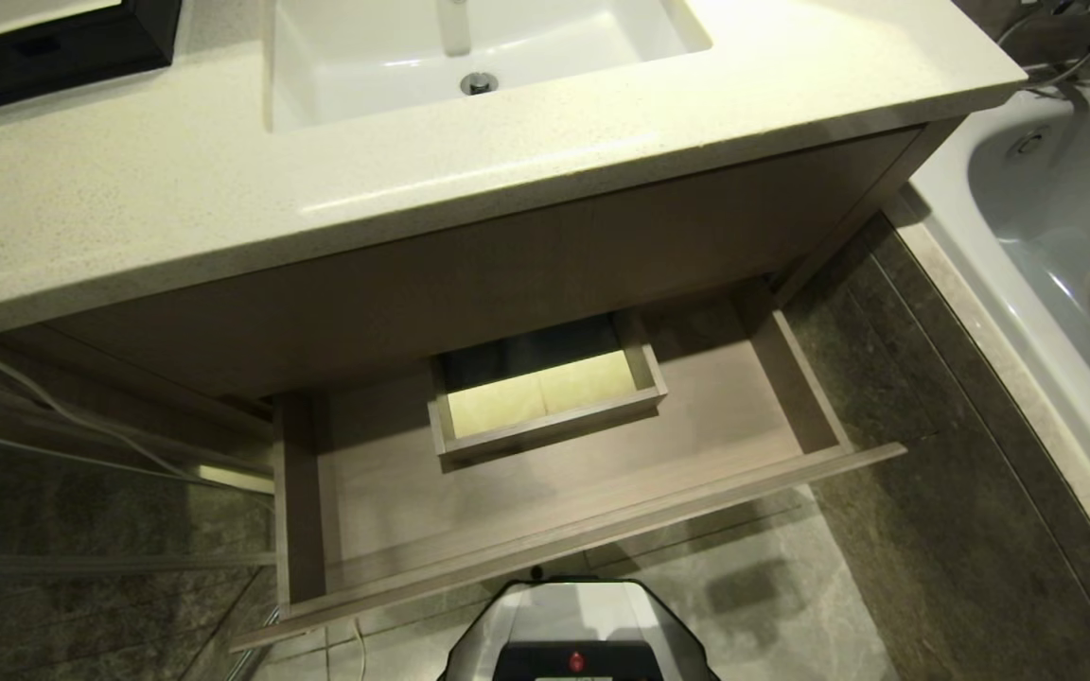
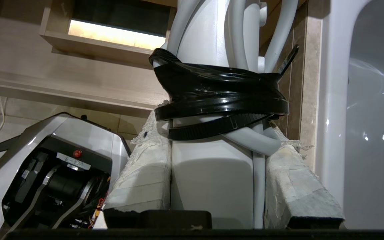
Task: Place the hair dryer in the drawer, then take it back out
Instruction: Put it into the drawer
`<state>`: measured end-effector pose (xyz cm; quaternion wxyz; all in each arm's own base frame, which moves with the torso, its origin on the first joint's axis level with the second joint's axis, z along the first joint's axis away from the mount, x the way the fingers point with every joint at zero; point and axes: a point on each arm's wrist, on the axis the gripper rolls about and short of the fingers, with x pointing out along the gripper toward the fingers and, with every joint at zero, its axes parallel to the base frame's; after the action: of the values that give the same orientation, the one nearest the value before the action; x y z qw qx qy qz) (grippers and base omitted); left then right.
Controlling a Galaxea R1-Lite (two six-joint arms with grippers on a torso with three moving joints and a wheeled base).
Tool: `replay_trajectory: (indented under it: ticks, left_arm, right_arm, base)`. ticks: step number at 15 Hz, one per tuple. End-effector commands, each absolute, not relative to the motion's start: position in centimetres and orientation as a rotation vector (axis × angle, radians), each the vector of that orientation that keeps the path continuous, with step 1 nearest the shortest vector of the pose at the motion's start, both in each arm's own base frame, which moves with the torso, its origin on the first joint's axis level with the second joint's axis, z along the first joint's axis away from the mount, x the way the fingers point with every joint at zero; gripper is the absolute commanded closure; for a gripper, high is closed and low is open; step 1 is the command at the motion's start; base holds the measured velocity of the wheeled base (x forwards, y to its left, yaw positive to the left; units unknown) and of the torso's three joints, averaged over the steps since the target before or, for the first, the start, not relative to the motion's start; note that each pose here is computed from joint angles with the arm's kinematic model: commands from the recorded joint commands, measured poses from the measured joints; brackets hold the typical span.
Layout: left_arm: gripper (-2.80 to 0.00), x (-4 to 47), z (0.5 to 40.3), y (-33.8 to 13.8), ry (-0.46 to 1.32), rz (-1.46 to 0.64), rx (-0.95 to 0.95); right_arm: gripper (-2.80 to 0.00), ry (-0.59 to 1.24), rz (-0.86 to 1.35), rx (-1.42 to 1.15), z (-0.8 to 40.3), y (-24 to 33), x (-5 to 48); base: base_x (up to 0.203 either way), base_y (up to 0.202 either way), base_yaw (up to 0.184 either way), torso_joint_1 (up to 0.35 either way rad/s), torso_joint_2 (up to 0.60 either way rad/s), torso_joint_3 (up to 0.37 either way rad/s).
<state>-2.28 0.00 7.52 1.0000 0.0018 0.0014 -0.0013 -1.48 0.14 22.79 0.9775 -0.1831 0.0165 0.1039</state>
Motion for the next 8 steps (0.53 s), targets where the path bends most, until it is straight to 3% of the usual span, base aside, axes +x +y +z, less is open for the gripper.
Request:
replay_trajectory:
  ticks: [1, 8]
  left_arm:
    - [0.00, -2.27, 7.47, 0.00, 0.005, -0.003, 0.004]
    - [0.00, -2.27, 7.48, 0.00, 0.004, -0.004, 0.003]
  right_arm:
    - [0.00, 0.034, 0.215, -0.372, 22.63, 0.13, -1.55]
    - [0.00, 0.036, 0.225, -0.370, 22.23, 0.11, -1.61]
  base:
    - [0.000, 0.000, 0.000, -0.190, 0.33, 0.145]
    - [0.000, 0.000, 0.000, -0.190, 0.34, 0.150]
